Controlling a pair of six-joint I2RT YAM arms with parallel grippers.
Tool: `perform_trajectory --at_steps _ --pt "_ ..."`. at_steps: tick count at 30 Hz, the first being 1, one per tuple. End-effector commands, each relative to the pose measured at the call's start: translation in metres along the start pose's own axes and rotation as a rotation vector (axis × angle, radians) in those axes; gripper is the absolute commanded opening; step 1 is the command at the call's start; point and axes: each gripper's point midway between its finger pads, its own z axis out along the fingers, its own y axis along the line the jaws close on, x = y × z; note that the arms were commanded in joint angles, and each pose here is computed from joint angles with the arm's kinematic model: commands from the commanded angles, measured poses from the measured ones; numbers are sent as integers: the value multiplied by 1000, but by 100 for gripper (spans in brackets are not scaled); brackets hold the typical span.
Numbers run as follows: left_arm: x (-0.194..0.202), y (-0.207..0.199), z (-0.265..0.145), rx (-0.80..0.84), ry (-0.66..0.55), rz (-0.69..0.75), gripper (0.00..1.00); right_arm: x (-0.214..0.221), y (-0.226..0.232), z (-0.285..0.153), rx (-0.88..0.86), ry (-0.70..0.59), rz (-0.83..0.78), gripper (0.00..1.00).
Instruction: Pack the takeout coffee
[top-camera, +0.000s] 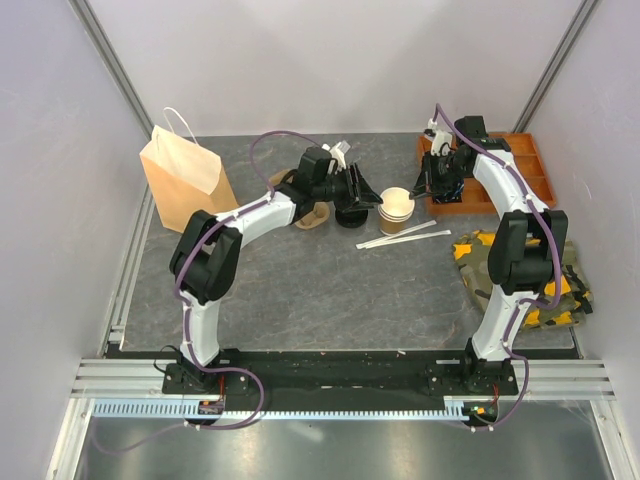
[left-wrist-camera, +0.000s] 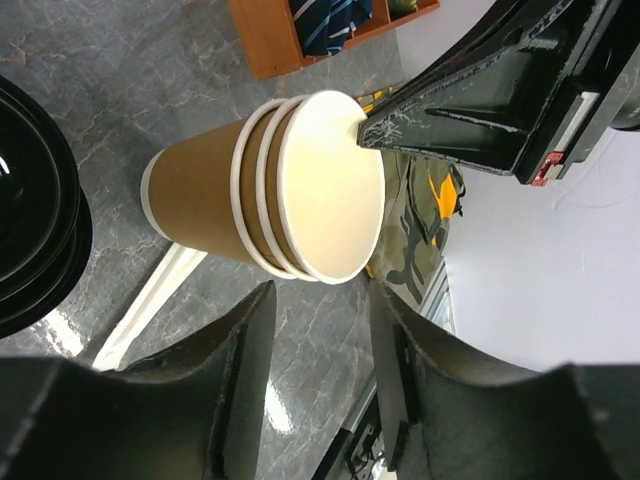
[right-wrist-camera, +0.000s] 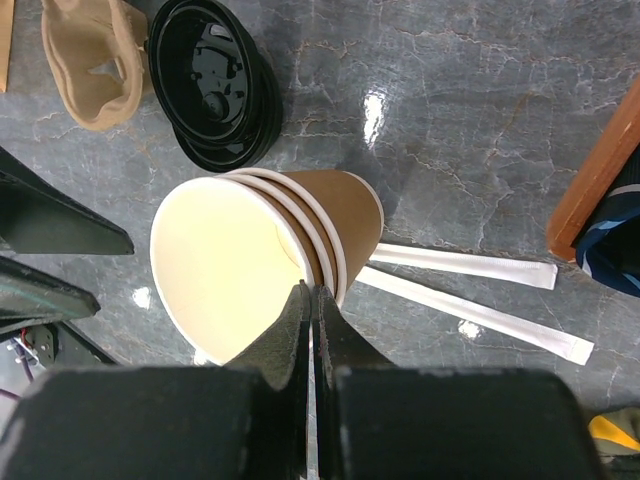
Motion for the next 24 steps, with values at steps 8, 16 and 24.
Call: perform_trajectory --at_steps 8,16,24 --pt "-14 -20 10 84 -29 -40 40 -9 18 -12 -56 -46 -19 0" --pt "-14 -13 15 74 -32 -52 41 -9 22 -11 -83 -43 -11 0" --pt "-11 -19 11 120 -19 -88 40 -9 17 -11 -54 -44 -16 0"
